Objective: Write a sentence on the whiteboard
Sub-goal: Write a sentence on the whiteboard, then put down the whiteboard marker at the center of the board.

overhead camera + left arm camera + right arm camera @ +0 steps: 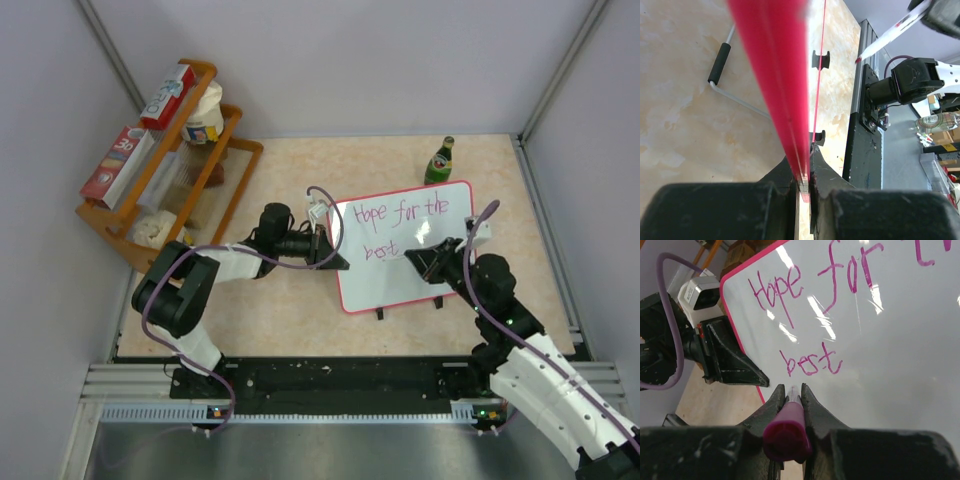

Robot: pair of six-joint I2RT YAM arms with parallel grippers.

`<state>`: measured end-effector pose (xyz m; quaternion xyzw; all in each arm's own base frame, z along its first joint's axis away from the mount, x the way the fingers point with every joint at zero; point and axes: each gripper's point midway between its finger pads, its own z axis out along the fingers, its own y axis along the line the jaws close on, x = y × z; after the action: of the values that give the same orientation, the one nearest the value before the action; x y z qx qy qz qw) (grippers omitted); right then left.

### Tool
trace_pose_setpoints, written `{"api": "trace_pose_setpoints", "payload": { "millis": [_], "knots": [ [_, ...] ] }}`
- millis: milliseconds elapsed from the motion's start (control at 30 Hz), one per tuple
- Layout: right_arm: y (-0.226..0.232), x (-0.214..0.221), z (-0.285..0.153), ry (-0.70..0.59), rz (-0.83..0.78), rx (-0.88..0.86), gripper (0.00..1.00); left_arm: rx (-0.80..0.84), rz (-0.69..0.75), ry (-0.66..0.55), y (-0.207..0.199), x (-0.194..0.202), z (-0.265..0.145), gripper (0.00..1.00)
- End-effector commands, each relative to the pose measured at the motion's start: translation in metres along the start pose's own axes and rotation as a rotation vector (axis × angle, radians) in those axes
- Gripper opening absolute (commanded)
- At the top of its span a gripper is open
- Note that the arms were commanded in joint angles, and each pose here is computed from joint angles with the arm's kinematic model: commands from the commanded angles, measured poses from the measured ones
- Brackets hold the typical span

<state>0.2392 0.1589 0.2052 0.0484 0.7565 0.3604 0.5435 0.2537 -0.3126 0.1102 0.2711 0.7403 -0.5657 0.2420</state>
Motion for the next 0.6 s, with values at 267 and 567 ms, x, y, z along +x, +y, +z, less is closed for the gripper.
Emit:
{"api": "trace_pose_setpoints", "payload": {
  "millis": [267,567],
  "knots": [
    [0.006,0.048,-0.025,0.194,0.181,-0.048,0.0,-0.132,0.008,0.107,0.025,0.046,-0.002,0.0],
    [-0.011,0.103,-0.045,0.345,0.375,-0.007,0.0,-0.153,0.009,0.101,0.027,0.045,-0.004,0.0]
  ]
}}
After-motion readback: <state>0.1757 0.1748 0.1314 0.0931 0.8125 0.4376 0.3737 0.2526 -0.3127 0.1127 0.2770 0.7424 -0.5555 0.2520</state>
